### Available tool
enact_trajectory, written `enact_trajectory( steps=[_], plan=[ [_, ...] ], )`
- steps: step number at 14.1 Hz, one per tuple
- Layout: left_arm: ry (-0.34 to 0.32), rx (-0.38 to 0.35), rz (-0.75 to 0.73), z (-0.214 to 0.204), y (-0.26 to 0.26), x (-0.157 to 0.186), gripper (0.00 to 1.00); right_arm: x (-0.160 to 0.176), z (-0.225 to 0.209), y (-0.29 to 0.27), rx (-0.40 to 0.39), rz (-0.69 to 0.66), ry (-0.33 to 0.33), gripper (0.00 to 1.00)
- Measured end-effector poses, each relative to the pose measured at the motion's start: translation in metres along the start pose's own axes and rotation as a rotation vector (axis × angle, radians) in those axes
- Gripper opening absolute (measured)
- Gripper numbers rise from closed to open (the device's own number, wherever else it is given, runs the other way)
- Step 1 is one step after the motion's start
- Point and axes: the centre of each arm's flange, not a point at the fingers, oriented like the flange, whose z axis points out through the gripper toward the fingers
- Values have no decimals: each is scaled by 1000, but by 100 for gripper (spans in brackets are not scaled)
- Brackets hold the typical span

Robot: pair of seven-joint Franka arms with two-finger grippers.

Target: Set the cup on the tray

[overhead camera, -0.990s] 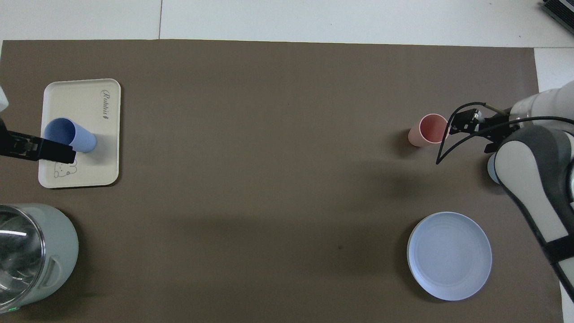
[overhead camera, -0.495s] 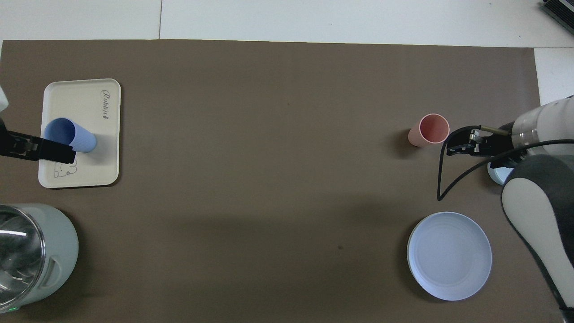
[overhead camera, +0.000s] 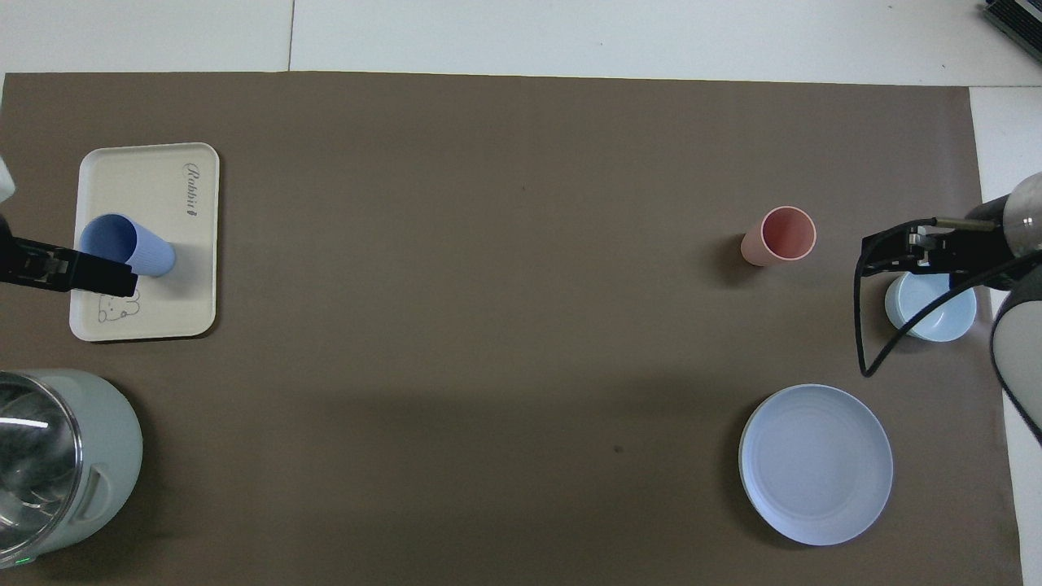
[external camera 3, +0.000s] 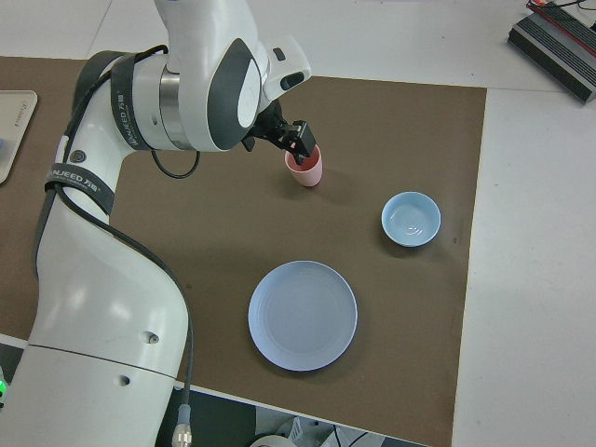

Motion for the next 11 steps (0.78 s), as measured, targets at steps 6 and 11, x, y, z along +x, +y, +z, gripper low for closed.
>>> enact_trajectory(
  steps=[6,11],
  plan=[
    [0,0,0,0,0,0,100,11,9,2,-4,-6,-27,100],
    [0,0,0,0,0,0,100,8,6,2,-7,-34,-48,100]
  ],
)
